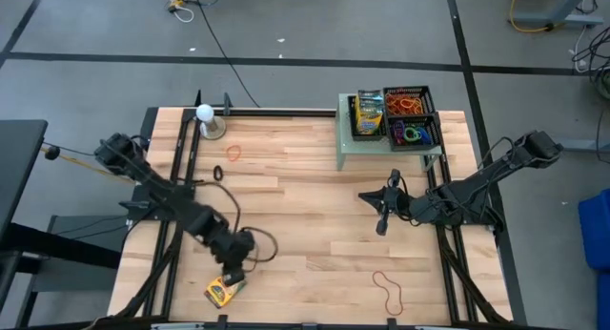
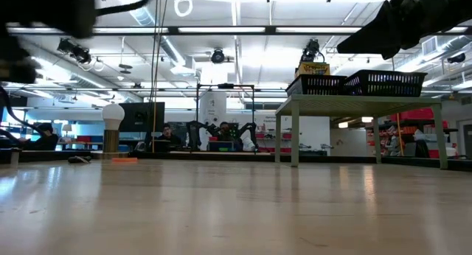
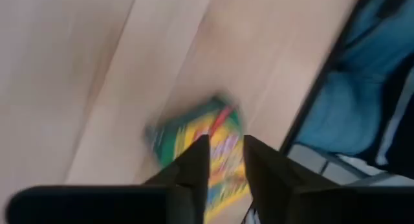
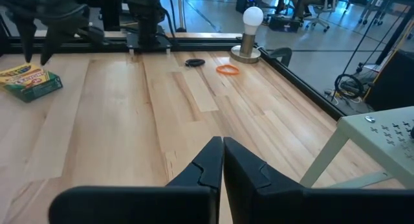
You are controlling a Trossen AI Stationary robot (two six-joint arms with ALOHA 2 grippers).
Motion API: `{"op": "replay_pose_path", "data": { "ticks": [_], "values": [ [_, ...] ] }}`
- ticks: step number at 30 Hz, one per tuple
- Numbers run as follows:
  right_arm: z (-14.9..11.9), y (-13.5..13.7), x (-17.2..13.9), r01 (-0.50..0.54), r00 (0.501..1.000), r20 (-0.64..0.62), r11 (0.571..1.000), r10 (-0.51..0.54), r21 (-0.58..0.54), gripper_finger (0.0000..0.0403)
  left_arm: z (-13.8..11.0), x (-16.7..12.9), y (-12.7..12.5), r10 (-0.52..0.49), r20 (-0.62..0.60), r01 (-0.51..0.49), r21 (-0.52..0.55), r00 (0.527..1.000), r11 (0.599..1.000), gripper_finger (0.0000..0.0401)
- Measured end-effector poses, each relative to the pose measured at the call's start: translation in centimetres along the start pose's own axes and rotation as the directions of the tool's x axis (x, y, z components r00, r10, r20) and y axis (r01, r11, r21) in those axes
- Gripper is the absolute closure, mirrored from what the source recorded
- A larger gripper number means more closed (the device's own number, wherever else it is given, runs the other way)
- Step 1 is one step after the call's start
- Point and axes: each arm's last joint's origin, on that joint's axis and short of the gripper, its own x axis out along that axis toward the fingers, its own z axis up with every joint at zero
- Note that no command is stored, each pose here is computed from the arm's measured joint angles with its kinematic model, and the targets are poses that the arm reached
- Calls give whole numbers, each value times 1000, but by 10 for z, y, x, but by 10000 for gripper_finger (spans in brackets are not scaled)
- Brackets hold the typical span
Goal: Pick & Place Office Desk Supplies
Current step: Put the yellow crayon box into the left black bin on the shelf
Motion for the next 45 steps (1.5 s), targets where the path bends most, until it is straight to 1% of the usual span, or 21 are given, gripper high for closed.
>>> {"op": "replay_pose_path", "data": {
  "ticks": [2, 4, 5, 9, 12, 14, 17, 20, 23, 27, 31, 35, 37, 40, 45],
  "values": [
    [0, 0, 0, 0, 1000, 0, 1000, 0, 0, 380, -14, 3, 0, 55, -31, -57, -77, 998, 995, 279],
    [0, 0, 0, 0, 1000, 0, 1000, 0, 0, 380, -29, 4, 0, 112, -64, -122, -170, 992, 978, 255],
    [0, 0, 0, 0, 1000, 0, 1000, 0, 0, 380, -35, 4, 0, 124, -75, -137, -204, 989, 969, 244],
    [0, 0, 0, 0, 1000, 0, 1000, 0, 0, 380, -56, 10, -4, 120, -75, -137, -287, 990, 948, 213],
    [0, 0, 0, -5, 1000, -1, 1000, 5, 0, 380, -69, 14, 0, 146, -78, -163, -323, 986, 932, 202],
    [0, 0, 0, -6, 1000, -1, 1000, 6, 1, 380, -75, 17, 3, 158, -49, -165, -338, 986, 927, 200],
    [0, 0, 0, -8, 1000, -1, 1000, 8, 1, 380, -79, 22, 7, 141, 10, -129, -345, 990, 930, 200],
    [0, 0, 0, -9, 1000, -2, 1000, 9, 4, 380, -81, 29, 14, 124, 35, -105, -348, 992, 932, 201],
    [0, 0, 0, -9, 1000, -1, 1000, 9, 4, 380, -81, 36, 18, 94, 44, -73, -350, 995, 934, 213],
    [0, 0, 0, -9, 1000, -1, 1000, 9, 4, 380, -81, 42, 17, 67, 53, -47, -324, 996, 945, 253],
    [0, 0, 0, -9, 1000, -1, 1000, 9, 4, 380, -76, 45, 14, 38, 103, -6, -294, 994, 956, 312],
    [0, 0, 0, -9, 1000, -1, 1000, 9, 3, 380, -64, 44, 10, -6, 213, 63, -265, 977, 962, 385],
    [0, 0, 0, -9, 1000, -1, 1000, 9, 3, 380, -56, 44, 10, -12, 271, 86, -263, 963, 961, 394],
    [0, 0, 0, -9, 1000, -1, 1000, 9, 3, 380, -42, 42, 11, -9, 331, 96, -249, 943, 964, 396],
    [0, 0, 0, -9, 1000, -1, 1000, 9, 3, 380, -12, 38, 18, -4, 400, 78, -168, 917, 983, 397]
  ]
}}
